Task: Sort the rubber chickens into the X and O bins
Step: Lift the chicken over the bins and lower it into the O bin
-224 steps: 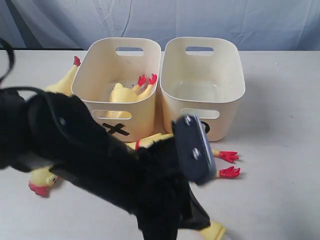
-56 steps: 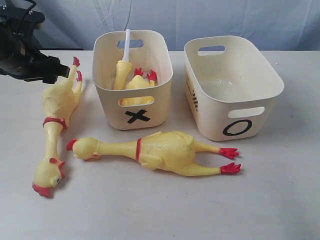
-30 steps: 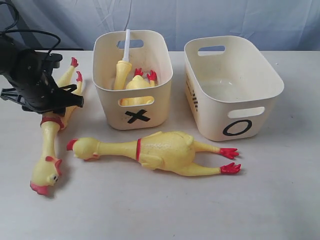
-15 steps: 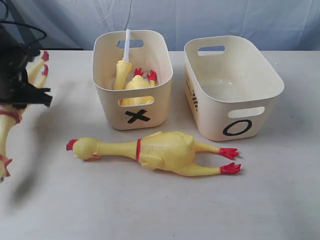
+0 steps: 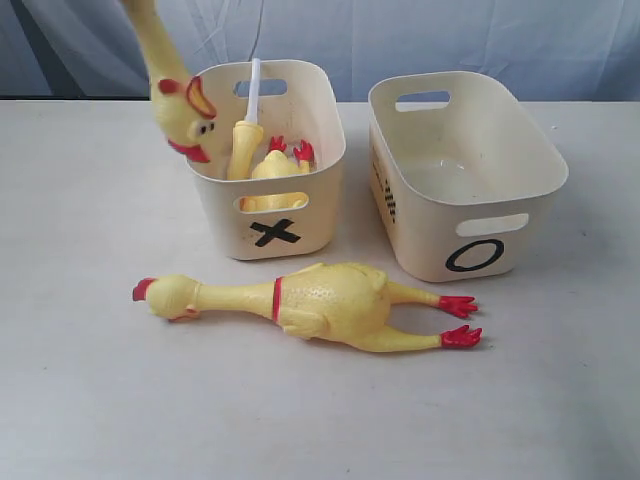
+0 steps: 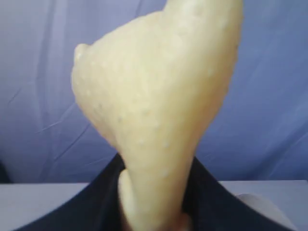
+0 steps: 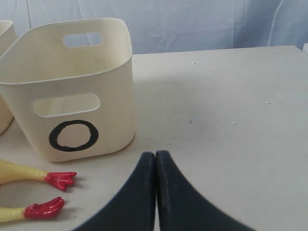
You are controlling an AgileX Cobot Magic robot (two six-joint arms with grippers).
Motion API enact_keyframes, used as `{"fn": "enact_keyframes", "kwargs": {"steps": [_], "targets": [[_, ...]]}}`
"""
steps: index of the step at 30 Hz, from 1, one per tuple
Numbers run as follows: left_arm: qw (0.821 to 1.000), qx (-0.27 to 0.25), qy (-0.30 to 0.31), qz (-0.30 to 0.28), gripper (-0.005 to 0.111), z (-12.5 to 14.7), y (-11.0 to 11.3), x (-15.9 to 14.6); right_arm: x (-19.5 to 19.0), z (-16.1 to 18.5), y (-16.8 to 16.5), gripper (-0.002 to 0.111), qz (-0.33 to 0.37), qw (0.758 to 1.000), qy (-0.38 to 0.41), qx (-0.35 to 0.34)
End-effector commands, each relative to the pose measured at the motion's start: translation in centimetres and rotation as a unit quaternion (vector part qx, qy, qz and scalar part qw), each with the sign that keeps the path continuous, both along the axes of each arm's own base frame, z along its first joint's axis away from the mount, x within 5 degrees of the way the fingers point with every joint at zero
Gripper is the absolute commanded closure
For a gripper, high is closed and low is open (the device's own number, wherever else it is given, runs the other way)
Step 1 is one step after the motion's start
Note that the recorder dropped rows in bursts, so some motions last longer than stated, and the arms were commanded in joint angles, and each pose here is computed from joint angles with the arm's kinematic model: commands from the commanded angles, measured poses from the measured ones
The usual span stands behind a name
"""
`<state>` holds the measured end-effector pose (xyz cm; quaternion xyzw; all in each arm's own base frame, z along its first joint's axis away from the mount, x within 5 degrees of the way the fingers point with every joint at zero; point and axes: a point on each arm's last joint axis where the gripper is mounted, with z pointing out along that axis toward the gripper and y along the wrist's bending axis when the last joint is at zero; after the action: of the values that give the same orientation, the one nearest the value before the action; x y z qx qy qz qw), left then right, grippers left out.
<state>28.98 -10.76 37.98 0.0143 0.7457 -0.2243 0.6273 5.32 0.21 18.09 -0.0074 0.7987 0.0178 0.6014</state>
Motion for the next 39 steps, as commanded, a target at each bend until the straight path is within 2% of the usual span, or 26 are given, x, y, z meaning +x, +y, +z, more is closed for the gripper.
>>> {"fn": "enact_keyframes", "kwargs": {"steps": [1,5,7,9,10,13,14,16,18,20,25,30,31,34,37,39], "targets": [[0.993,-0.074,-0.064,-0.068,0.107,0.7,-3.8,-0.3,0.0,0.0,0.0,0.108,0.002,1.0,-0.003,0.0],[0.985,-0.101,-0.062,-0.128,0.107,-3.3,-9.0,1.2,0.0,0.0,0.0,0.108,0.002,1.0,-0.003,0.0],[0.979,-0.102,-0.079,-0.156,0.107,-4.2,-10.8,1.4,0.0,0.0,0.0,0.108,0.002,1.0,-0.003,0.0],[0.974,-0.088,-0.099,-0.184,0.107,-4.3,-12.4,1.7,0.0,0.0,0.0,0.108,0.002,1.0,-0.003,0.0],[0.973,-0.08,-0.095,-0.196,0.107,-4.4,-14.0,2.2,0.0,0.0,0.0,0.108,0.002,1.0,-0.003,0.0],[0.976,-0.058,-0.061,-0.2,0.107,-4.9,-16.1,3.2,0.0,0.0,0.0,0.108,0.002,1.0,-0.003,0.0],[0.978,-0.025,-0.034,-0.202,0.107,-5.2,-17.3,3.7,0.0,0.0,0.0,0.108,0.002,1.0,-0.003,0.0],[0.976,0.032,-0.023,-0.215,0.107,-5.4,-19.2,4.1,0.0,0.0,0.0,0.108,0.002,1.0,-0.003,0.0],[0.972,0.034,-0.038,-0.228,0.107,-4.8,-20.9,4.2,0.0,0.0,0.0,0.108,0.002,1.0,-0.003,0.0],[0.972,0.02,-0.053,-0.23,0.107,-4.2,-22.3,5.1,0.0,0.0,0.0,0.108,0.002,1.0,-0.003,0.0],[0.969,0.002,-0.074,-0.235,0.107,-3.5,-24.1,6.0,0.0,0.0,0.0,0.108,0.002,1.0,-0.003,0.0],[0.969,0.009,-0.063,-0.241,0.106,-6.3,-25.9,7.3,0.0,0.0,0.0,0.108,0.002,1.0,-0.003,0.0],[0.967,0.005,-0.07,-0.244,0.102,-6.6,-26.2,7.5,0.0,0.0,0.0,0.108,0.002,1.0,-0.003,0.0],[0.962,0.031,-0.094,-0.255,0.07,-6.7,-26.4,7.5,0.0,0.0,0.0,0.108,0.002,1.0,-0.003,0.0],[0.963,0.034,-0.087,-0.252,0.041,-6.8,-26.4,7.5,0.0,0.0,0.0,0.108,0.002,1.0,-0.003,0.0],[0.965,0.041,-0.074,-0.247,0.036,-7.0,-26.3,7.6,0.0,0.0,0.0,0.108,0.002,1.0,-0.003,0.0]]}}
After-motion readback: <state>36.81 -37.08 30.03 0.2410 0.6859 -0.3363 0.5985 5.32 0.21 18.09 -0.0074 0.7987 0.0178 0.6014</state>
